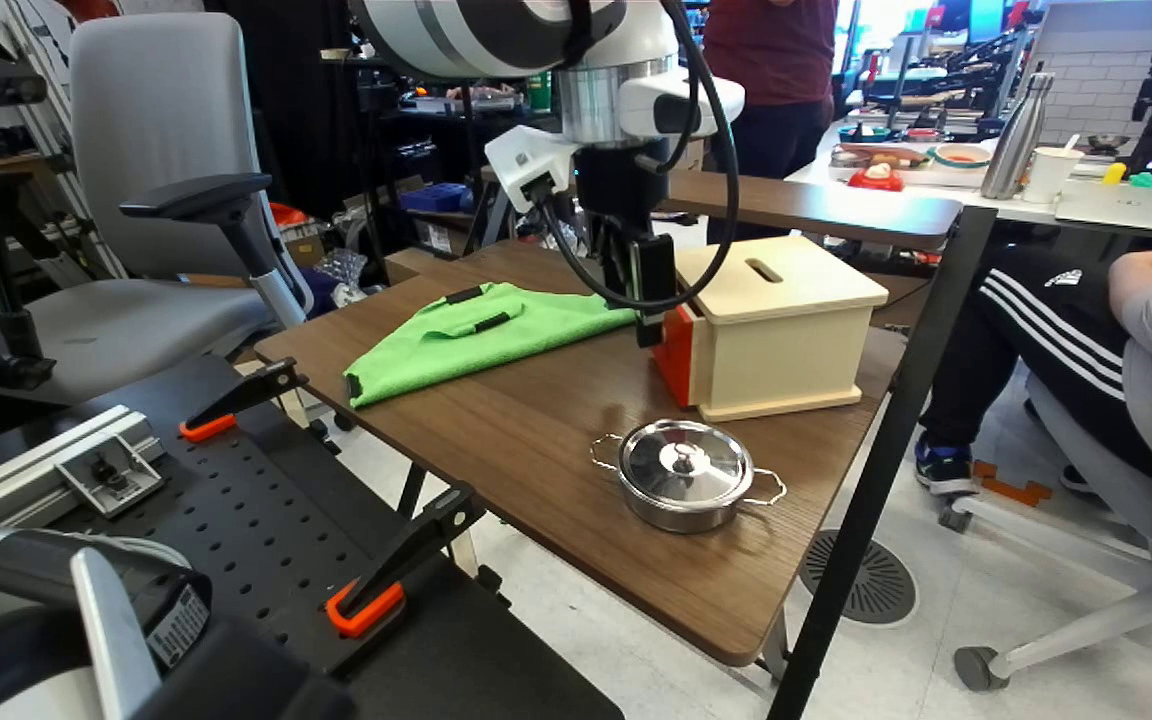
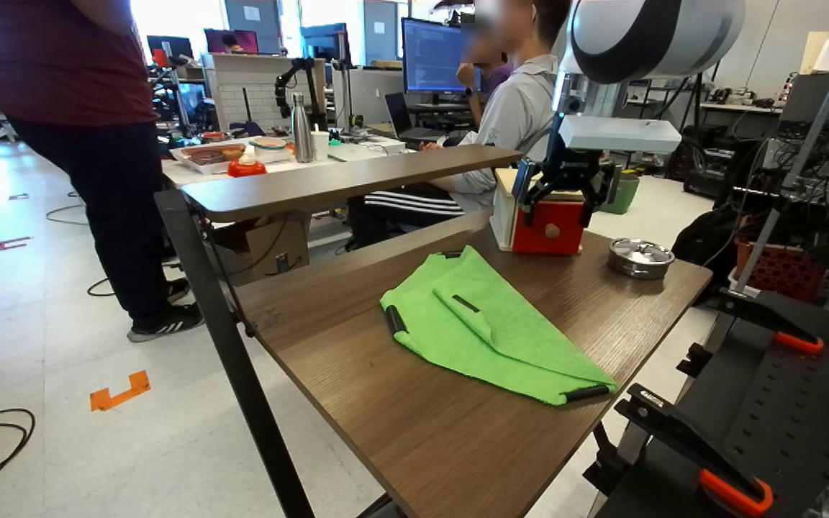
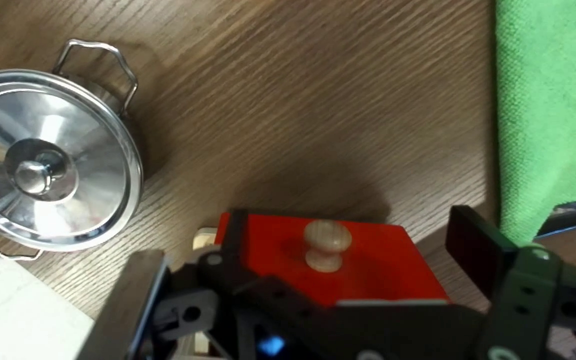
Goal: Open the drawer
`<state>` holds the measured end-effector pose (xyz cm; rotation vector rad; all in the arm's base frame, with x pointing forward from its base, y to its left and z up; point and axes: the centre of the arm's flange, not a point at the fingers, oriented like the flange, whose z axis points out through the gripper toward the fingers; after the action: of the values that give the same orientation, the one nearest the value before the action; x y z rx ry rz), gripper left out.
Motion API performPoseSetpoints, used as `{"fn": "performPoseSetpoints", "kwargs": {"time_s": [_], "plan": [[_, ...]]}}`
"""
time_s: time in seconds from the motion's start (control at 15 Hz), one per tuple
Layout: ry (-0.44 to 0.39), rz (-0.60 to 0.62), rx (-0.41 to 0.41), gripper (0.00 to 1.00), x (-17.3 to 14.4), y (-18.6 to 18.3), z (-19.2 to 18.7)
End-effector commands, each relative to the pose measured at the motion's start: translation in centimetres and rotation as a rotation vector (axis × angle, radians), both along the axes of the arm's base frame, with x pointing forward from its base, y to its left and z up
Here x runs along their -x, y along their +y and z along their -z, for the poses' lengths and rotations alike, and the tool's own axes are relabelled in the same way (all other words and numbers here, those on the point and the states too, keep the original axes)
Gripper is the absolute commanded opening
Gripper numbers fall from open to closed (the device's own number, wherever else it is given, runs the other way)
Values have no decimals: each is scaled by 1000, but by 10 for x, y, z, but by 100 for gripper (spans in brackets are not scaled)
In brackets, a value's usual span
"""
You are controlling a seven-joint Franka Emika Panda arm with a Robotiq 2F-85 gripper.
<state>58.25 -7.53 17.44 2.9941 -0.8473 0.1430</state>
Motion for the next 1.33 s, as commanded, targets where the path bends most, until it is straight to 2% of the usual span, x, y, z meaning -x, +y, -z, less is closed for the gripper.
{"fn": "performPoseSetpoints", "kwargs": {"time_s": [0.0, 0.2, 0.27, 0.33, 0.4, 0.73, 1.0, 1.07, 1.27], "plan": [[-19, 18, 4, 100, -10, -2, 9], [-11, 28, 9, 98, -14, -4, 13], [-11, 30, 12, 89, -15, -5, 14], [-10, 34, 18, 73, -16, -6, 16], [-9, 35, 20, 72, -17, -7, 17], [-7, 40, 35, 31, -20, -9, 21], [-9, 47, 34, 3, -17, -6, 20], [-8, 48, 29, 7, -15, -4, 20], [-7, 43, 20, 7, -7, 2, 20]]}}
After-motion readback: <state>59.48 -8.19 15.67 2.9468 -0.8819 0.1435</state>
